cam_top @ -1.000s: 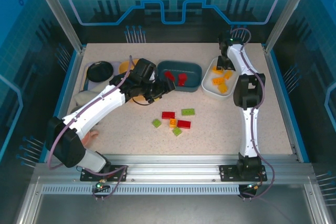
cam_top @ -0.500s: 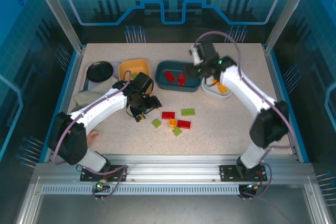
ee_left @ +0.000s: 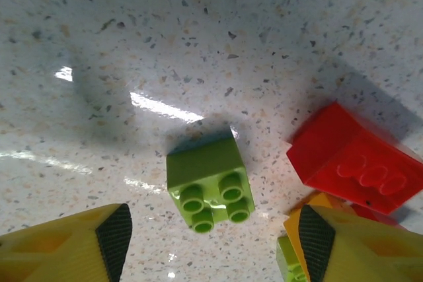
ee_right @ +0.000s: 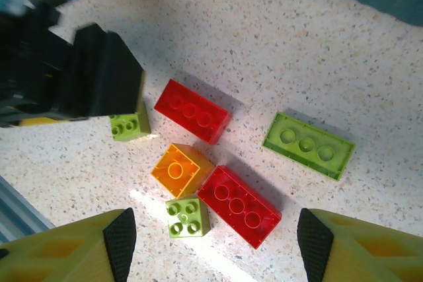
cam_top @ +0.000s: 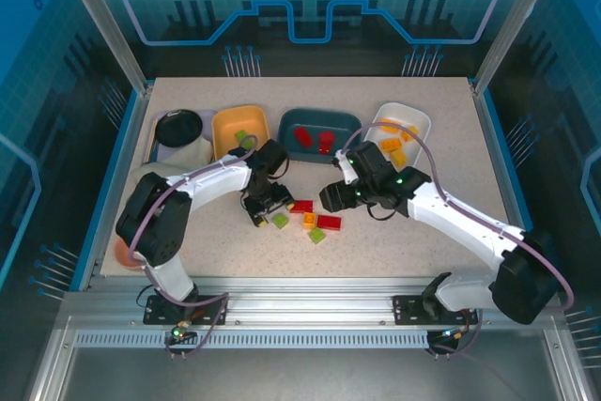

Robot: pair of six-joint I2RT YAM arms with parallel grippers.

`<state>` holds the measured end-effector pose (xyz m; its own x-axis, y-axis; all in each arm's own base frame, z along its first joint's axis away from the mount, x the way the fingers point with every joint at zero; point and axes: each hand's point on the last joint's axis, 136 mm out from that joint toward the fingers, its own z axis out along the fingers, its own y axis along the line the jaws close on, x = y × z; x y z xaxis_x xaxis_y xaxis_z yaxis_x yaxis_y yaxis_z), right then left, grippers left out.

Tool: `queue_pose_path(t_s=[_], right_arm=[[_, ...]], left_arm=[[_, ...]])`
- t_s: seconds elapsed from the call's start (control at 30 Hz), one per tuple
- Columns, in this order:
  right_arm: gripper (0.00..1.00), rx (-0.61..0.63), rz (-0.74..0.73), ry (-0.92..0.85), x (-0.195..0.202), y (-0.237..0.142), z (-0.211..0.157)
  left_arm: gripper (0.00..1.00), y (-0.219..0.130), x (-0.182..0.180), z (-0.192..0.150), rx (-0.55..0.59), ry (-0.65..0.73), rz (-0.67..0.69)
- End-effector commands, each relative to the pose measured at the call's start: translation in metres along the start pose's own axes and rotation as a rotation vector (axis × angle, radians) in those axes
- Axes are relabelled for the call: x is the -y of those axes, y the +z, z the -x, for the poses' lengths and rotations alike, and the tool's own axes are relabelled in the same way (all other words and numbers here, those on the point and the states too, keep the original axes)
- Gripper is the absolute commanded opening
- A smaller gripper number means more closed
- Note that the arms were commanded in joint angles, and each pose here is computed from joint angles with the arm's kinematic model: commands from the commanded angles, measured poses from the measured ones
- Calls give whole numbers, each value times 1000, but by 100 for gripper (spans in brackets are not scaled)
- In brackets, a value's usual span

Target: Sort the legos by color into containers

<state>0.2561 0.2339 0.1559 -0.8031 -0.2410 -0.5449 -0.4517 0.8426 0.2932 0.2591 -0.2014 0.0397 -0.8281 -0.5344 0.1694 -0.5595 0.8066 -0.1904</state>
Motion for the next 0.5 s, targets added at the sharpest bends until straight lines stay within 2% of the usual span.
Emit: queue_pose_path(t_s=[0.0, 0.17, 0.33, 0.43, 0.47], right_arm=[[68, 36, 20, 8, -6, -9, 3], [68, 38, 11, 12, -5, -11, 3], [68, 33, 16, 19, -6, -11, 1], [68, 37, 18, 16, -6, -13, 2], [68, 39, 21, 15, -7, -14, 2]], left_arm=[[67, 15, -5, -8, -38, -11, 30], [59, 25, -11, -11, -42, -16, 60], [43, 32, -14, -11, -31, -15, 64], [30, 28, -15, -8, 1, -6, 63], [28, 24, -15, -7, 17, -2, 63]])
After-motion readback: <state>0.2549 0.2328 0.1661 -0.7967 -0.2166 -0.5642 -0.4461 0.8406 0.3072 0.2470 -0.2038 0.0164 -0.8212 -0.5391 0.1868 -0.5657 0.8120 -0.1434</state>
